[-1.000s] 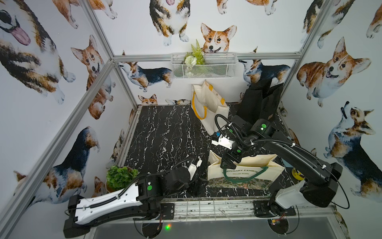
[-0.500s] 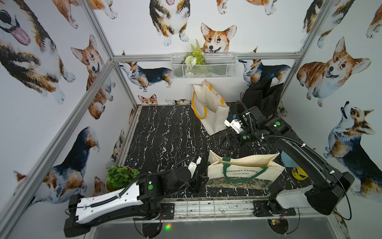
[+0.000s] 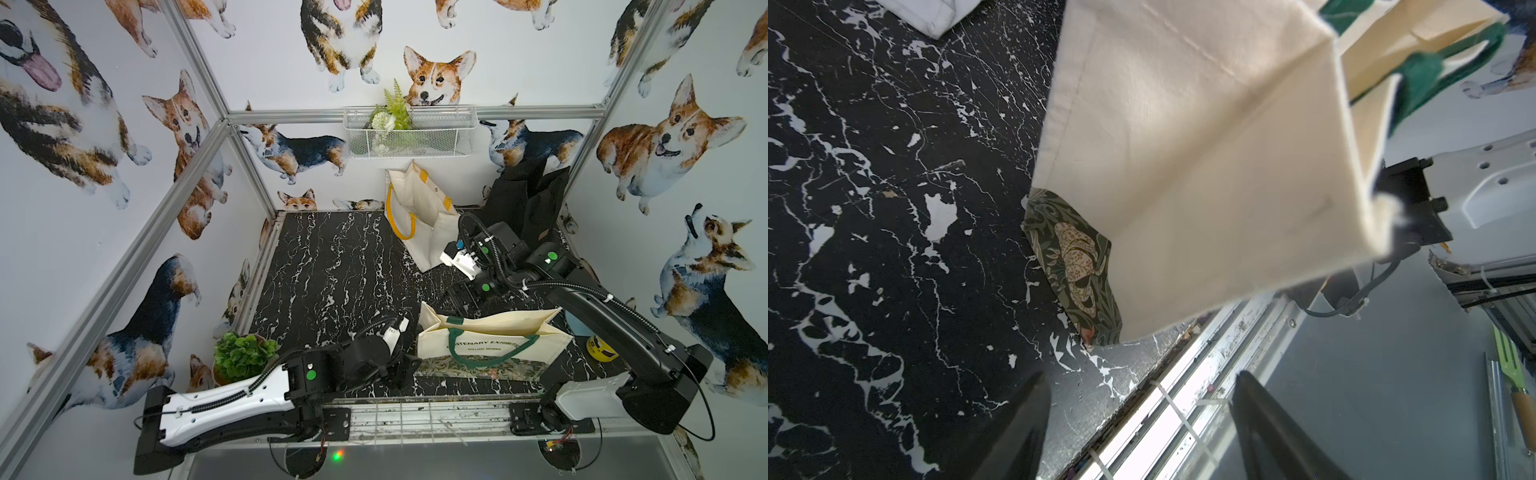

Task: Put away the canvas bag
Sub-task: Press the canvas bag at the center of the board.

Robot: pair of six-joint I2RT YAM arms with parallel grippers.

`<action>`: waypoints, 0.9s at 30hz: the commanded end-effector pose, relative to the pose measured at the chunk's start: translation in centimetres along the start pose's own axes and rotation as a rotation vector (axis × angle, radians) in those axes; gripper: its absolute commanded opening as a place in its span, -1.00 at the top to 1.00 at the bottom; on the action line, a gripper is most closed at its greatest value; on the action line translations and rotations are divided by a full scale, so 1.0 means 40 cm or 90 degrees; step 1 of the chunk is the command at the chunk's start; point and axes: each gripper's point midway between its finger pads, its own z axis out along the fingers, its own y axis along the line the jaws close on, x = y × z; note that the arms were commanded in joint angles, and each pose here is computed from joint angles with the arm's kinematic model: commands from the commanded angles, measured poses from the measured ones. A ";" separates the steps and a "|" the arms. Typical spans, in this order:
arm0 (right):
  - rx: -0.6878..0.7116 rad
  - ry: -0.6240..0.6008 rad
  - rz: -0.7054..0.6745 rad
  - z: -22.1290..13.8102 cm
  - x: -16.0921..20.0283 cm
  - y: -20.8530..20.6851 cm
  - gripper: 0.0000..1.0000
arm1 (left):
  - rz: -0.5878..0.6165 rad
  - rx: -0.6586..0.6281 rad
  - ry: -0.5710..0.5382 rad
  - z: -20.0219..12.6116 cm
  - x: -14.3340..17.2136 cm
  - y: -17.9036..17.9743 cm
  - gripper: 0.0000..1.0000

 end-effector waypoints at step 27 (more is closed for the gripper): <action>0.077 0.062 -0.215 0.086 0.097 0.053 -0.45 | -0.044 -0.087 -0.045 0.058 -0.100 0.091 -0.43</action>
